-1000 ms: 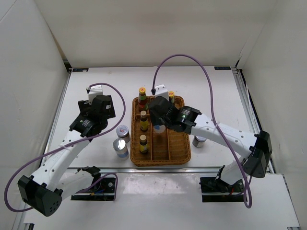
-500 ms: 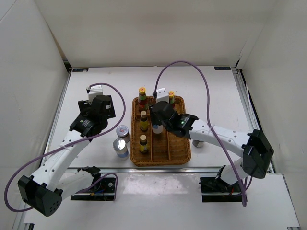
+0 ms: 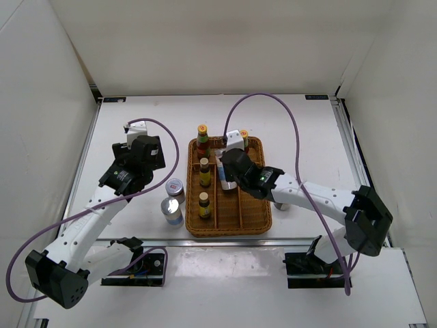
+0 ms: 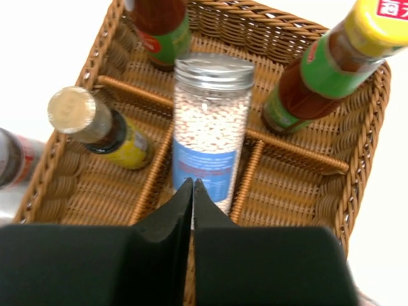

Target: Organize the condiment bottles

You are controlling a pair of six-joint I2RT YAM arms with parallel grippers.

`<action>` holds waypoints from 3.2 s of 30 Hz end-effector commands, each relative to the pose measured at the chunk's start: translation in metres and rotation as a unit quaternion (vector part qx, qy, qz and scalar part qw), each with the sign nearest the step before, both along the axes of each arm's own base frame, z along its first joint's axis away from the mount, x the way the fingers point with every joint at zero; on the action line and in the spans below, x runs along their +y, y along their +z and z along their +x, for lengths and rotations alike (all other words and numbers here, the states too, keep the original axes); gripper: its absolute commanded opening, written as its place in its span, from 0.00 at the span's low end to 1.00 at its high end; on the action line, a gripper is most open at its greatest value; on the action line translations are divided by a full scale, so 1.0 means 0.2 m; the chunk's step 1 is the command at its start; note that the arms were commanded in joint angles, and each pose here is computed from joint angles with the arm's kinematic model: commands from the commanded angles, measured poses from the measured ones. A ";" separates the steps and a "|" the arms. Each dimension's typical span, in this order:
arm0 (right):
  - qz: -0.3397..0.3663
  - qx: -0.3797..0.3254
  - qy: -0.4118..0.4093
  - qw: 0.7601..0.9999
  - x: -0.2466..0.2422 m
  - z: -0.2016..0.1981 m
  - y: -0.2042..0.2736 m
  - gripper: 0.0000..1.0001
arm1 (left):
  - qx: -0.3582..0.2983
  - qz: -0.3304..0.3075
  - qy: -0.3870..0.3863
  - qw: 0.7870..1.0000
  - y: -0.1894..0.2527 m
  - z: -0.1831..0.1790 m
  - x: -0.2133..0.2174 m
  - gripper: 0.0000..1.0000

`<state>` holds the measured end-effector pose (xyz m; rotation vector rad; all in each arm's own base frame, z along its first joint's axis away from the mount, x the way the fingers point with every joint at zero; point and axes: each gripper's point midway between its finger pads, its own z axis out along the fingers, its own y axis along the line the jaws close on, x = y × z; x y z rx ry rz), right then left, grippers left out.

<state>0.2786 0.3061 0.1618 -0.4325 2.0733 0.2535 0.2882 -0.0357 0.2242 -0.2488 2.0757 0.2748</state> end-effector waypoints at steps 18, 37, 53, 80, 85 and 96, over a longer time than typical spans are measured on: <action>0.006 0.079 0.048 0.996 0.05 0.27 -0.04 0.86 | 0.003 -0.008 -0.002 1.000 -0.01 -0.01 -0.01 1.00; 0.004 0.125 0.065 0.990 0.15 0.37 -0.19 0.92 | 0.003 -0.008 -0.002 1.000 -0.01 -0.01 -0.01 1.00; 0.034 0.123 0.074 0.989 0.19 0.39 -0.11 0.35 | 0.005 -0.004 -0.004 1.000 -0.01 -0.01 0.00 1.00; 0.088 -0.121 0.074 0.986 0.19 0.31 0.21 0.01 | 0.010 0.005 -0.007 1.000 -0.03 -0.01 -0.01 1.00; 0.074 -0.143 0.095 0.982 0.23 0.30 0.20 0.01 | 0.014 0.007 -0.011 1.000 -0.05 -0.01 -0.03 1.00; 0.082 -0.188 0.054 0.977 0.21 0.32 0.22 0.01 | 0.023 0.023 -0.010 0.999 -0.08 0.00 -0.04 1.00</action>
